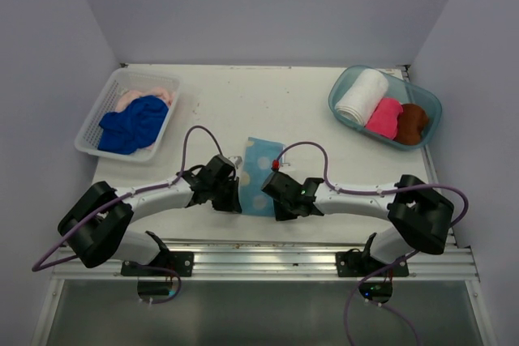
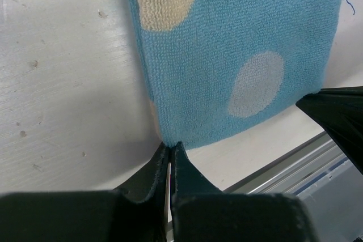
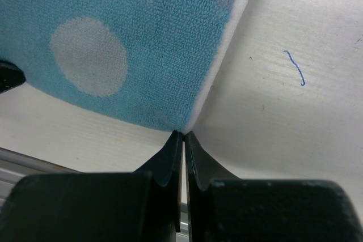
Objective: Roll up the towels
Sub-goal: Roll the towel
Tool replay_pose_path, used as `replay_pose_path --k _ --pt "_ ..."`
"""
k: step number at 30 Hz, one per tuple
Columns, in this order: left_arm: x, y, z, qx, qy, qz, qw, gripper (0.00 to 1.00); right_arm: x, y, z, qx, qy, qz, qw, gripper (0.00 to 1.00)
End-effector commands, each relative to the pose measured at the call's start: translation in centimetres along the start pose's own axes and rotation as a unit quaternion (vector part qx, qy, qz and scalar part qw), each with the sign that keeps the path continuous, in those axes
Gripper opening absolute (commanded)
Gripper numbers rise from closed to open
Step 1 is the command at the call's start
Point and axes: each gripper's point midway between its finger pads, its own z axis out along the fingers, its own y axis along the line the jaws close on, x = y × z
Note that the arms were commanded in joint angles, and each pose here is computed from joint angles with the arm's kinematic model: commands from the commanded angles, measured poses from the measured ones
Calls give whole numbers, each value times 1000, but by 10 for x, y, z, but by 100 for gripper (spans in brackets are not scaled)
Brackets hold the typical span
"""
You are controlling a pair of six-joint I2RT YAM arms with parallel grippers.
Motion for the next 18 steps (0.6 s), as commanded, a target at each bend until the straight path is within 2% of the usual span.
replay_pose_path --k 1,18 --pt "1 1 -7 -5 8 -3 1000 0 -12 1 -8 -2 -27 14 1000 0" --pt "-42 -28 -38 24 -13 -21 999 0 -45 -7 -39 18 -95 14 995 0"
